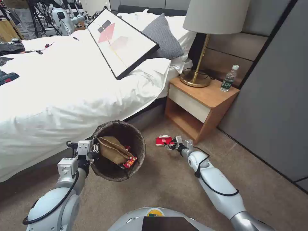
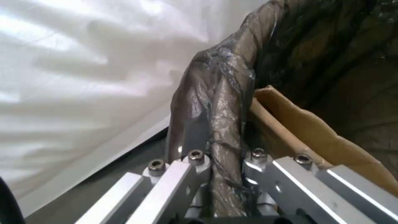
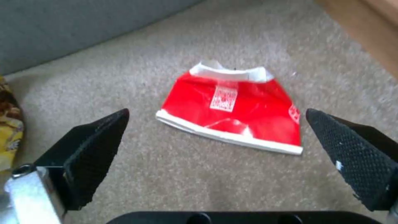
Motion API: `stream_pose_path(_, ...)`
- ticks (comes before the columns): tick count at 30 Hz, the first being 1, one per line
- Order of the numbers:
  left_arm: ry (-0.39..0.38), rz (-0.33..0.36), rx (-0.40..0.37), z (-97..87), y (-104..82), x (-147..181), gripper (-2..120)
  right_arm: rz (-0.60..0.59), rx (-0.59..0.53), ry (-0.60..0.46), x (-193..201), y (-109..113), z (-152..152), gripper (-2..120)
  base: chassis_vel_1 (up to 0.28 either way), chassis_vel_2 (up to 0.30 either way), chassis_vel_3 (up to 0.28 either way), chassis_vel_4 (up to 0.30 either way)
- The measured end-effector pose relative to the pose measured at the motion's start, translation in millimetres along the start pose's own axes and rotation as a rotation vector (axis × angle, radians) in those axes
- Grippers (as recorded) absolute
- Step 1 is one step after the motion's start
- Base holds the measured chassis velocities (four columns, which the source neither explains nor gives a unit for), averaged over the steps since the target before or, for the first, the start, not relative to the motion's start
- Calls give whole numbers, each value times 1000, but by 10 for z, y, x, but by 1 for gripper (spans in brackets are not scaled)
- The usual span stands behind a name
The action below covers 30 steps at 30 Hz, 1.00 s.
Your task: Pick up the trash bin, then pick up the garbage from the floor and place it into the trash bin.
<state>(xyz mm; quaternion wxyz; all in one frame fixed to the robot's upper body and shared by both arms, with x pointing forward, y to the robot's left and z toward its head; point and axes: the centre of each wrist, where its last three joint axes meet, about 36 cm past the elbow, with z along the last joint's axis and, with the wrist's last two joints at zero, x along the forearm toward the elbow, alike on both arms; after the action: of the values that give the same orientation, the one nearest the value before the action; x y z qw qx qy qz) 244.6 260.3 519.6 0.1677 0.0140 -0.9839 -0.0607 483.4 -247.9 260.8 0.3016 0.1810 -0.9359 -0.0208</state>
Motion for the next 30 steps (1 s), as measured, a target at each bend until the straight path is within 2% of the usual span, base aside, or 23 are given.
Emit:
stream_pose_path(13, 4, -1, -3, 17, -5, -5, 3, 28, -37, 45, -321, -85, 91, 100, 0, 0, 0, 0)
stream_pose_path(30, 8, -2, -4, 46, 7, -51, 3, 66, -16, 35, -666, -259, -189, 100, 0, 0, 0, 0)
